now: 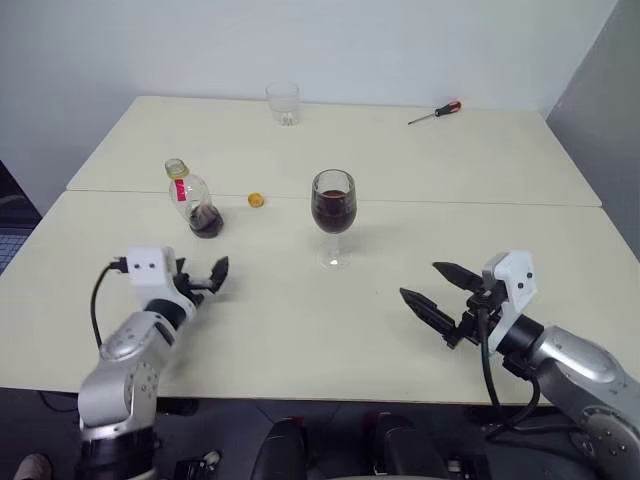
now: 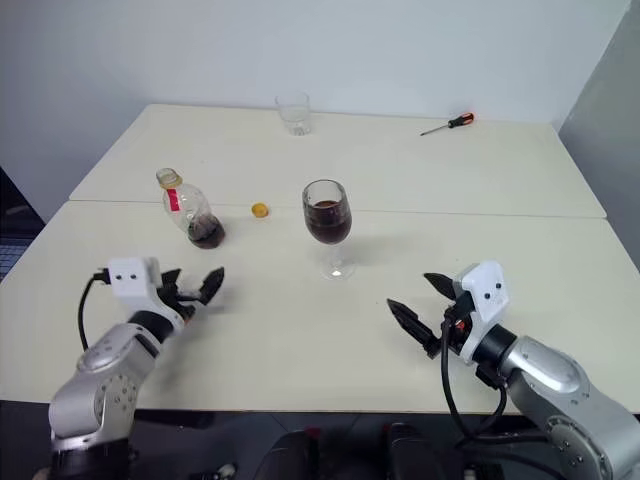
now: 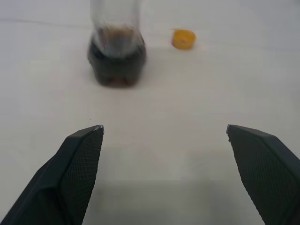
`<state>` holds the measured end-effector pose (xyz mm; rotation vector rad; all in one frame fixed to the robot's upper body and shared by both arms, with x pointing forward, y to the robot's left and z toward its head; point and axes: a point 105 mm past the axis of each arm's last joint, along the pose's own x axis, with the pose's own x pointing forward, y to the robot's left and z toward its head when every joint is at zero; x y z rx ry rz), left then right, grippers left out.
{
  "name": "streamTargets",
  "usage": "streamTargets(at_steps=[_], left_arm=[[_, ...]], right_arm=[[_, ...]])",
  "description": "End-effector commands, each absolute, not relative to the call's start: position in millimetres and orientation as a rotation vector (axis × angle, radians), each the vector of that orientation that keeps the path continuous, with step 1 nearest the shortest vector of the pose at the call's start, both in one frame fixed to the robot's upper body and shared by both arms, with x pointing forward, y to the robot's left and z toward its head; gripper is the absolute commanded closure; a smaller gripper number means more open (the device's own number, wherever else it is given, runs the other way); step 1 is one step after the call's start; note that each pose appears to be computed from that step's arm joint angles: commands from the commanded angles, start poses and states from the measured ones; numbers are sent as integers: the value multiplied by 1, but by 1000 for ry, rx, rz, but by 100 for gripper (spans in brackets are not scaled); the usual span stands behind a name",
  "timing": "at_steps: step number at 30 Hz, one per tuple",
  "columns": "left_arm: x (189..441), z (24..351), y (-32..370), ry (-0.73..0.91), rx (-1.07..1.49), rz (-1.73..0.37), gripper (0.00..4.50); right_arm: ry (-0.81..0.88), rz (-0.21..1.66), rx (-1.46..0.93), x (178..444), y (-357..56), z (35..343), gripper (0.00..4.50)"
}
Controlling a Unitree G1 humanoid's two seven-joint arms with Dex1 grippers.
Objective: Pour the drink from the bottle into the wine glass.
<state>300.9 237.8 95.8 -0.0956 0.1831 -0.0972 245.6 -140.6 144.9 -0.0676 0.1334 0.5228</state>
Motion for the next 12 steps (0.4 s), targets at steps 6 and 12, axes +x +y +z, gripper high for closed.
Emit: streamTargets(at_steps=[6,12], left_arm=[[279,98,196,192,-39,-159,3],[275,99,190,182,-2,-131,3]], right_arm=[[97,54,-111,257,-175,124,23],[72,-34,-116,256,-180,116,23]])
